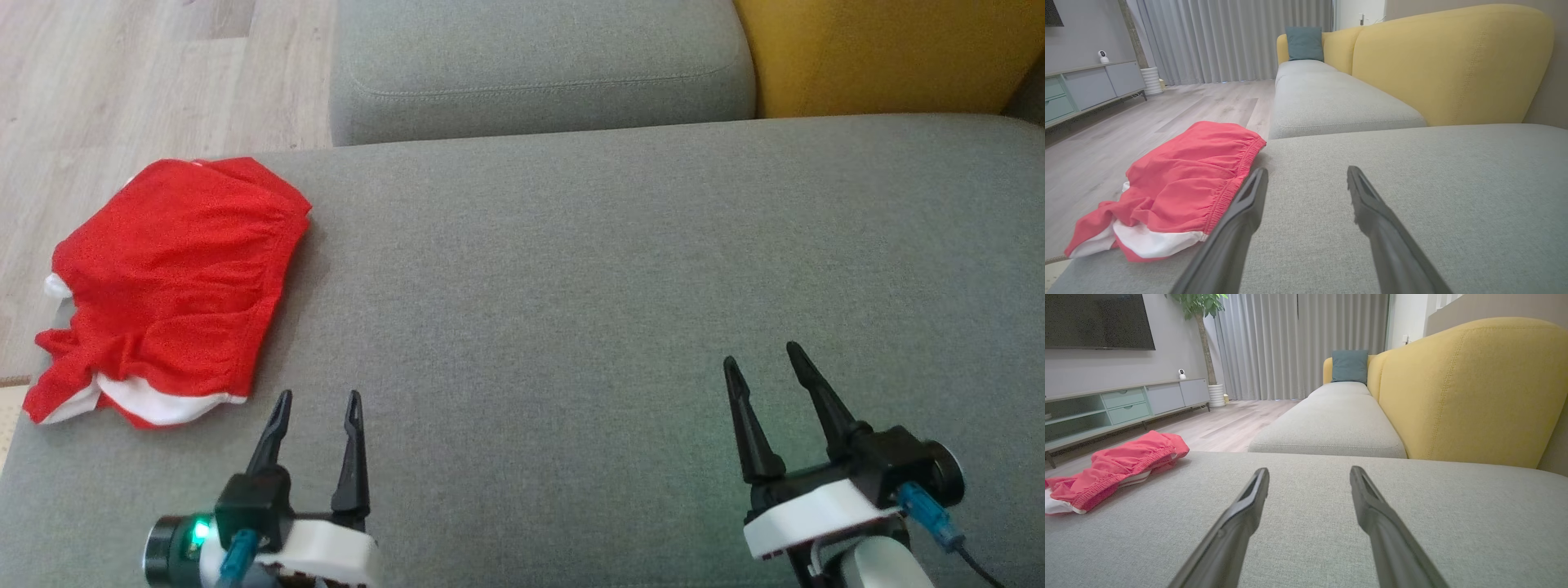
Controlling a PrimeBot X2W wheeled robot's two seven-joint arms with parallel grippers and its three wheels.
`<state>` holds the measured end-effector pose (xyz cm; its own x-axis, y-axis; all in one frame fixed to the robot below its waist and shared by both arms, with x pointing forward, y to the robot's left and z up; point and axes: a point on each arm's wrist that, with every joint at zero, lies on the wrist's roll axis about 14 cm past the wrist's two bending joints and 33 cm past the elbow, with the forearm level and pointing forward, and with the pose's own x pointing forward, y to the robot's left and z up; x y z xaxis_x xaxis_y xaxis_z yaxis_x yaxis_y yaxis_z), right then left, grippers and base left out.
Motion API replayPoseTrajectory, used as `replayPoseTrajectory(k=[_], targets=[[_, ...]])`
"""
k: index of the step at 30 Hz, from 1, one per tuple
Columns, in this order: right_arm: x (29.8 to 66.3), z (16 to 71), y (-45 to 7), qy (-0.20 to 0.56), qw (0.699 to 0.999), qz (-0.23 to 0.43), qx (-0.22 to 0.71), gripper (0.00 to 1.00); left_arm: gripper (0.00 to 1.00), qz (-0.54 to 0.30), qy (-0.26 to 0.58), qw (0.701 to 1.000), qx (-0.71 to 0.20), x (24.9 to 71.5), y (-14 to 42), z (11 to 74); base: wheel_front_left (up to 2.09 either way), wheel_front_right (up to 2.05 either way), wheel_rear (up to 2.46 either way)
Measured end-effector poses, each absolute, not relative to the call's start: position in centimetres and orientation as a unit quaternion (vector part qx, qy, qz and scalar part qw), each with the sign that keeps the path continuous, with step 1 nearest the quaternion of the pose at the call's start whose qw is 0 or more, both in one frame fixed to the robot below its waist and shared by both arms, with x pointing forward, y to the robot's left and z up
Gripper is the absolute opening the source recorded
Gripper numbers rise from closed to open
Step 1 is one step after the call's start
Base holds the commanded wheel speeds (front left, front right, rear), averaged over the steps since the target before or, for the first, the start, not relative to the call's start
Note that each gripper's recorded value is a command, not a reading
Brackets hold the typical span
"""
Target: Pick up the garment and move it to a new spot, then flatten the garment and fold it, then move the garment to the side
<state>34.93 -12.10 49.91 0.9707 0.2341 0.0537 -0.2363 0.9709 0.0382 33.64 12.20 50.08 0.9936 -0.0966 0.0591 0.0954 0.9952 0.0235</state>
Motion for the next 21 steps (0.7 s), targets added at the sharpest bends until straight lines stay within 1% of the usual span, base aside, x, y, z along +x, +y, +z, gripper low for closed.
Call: replayPoseTrajectory(k=[21], targets=[[35.27,49.48,-12.72,-0.017,0.994,0.109,0.024,1.00,1.00,-0.038,-0.025,0.999,0.006,33.84,12.99,49.81,0.00,0.00,0.00]])
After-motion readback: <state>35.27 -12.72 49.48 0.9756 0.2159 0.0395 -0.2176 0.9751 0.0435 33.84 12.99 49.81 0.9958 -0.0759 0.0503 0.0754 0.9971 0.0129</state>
